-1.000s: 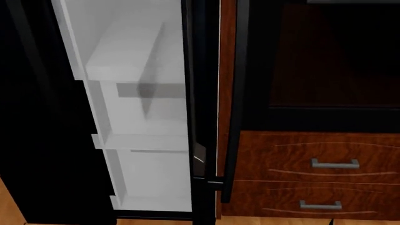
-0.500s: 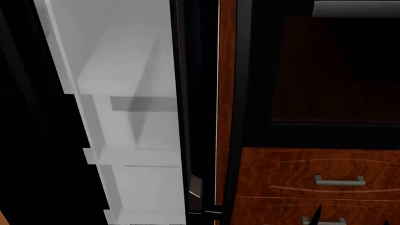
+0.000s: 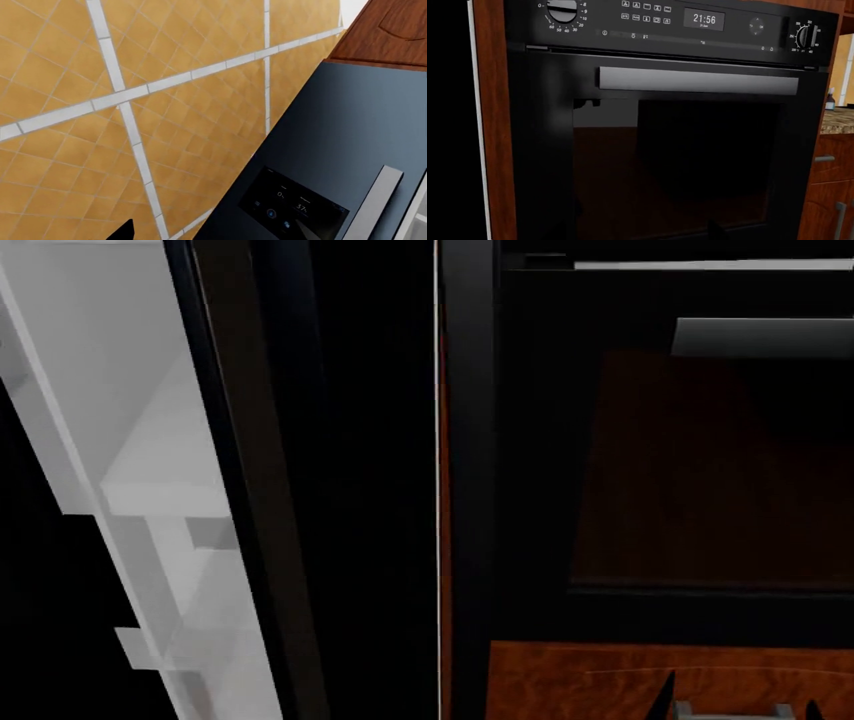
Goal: Close the fridge door
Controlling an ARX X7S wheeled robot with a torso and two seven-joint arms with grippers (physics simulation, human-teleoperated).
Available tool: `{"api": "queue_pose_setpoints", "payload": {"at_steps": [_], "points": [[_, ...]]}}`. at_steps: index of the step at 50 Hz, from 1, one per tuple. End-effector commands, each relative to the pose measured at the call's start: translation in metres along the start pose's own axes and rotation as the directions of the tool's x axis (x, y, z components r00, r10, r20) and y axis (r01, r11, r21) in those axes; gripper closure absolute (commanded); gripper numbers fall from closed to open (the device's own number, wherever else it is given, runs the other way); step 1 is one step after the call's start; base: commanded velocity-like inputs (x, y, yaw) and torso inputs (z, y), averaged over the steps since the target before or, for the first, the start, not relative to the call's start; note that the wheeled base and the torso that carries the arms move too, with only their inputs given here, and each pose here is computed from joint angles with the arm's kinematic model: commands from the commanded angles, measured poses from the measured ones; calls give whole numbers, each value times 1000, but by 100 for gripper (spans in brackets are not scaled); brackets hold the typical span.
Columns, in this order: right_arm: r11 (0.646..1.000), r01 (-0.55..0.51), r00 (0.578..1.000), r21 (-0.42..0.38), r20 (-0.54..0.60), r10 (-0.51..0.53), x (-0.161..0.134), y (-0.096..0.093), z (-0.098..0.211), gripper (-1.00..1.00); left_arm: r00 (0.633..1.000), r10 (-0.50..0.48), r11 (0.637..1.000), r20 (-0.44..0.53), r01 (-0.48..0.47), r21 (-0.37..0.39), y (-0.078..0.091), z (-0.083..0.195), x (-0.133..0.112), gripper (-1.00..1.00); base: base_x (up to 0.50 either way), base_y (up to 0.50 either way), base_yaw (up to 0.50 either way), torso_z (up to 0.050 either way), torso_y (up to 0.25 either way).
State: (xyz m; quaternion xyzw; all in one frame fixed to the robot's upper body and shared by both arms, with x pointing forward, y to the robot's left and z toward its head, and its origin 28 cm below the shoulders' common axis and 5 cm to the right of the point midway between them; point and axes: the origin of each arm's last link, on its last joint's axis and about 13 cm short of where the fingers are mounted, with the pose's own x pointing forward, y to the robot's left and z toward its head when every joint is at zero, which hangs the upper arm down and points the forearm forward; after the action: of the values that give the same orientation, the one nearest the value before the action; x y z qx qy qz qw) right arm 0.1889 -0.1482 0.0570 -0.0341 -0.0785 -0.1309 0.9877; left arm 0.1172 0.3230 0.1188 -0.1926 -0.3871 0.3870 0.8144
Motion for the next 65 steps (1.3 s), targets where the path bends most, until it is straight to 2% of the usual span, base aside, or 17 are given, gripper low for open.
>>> {"api": "queue_pose_setpoints", "payload": {"at_steps": [1, 7, 14, 30, 42, 56, 65], "points": [[1000, -6, 1000, 1, -3, 6, 0, 1, -1, -100, 1000, 11, 1000, -2, -11, 7, 2, 2, -1, -100, 500, 0, 0, 0, 0], [1000, 23, 999, 8, -24, -22, 0, 0, -3, -100, 1000, 14, 1000, -3, -14, 11, 1, 0, -1, -100, 192, 0, 0, 0, 0], [999, 34, 998, 21, -47, -33, 0, 0, -2, -100, 1000, 18, 1000, -8, -18, 8, -11, -16, -3, -100, 0, 0, 0, 0, 0], [1000, 14, 999, 10, -35, -14, -3, 1, -3, -100, 1000, 11, 1000, -9, -11, 7, -11, -15, -1, -100, 266, -281, 0, 0, 0], [999, 0, 1000, -33, -28, -1, -6, 3, -2, -100, 1000, 10, 1000, -6, -10, 0, -7, -7, -2, -100, 48, -3, 0, 0, 1], [999, -3, 1000, -37, -27, 2, -8, 2, -3, -100, 1000, 9, 1000, -6, -8, 5, -9, -9, -2, -100, 0, 0, 0, 0, 0], [1000, 9, 1000, -28, -24, -10, -8, 0, -4, -100, 1000, 9, 1000, -10, -9, 4, -8, -9, -2, -100, 361, 287, 0, 0, 0]]}}
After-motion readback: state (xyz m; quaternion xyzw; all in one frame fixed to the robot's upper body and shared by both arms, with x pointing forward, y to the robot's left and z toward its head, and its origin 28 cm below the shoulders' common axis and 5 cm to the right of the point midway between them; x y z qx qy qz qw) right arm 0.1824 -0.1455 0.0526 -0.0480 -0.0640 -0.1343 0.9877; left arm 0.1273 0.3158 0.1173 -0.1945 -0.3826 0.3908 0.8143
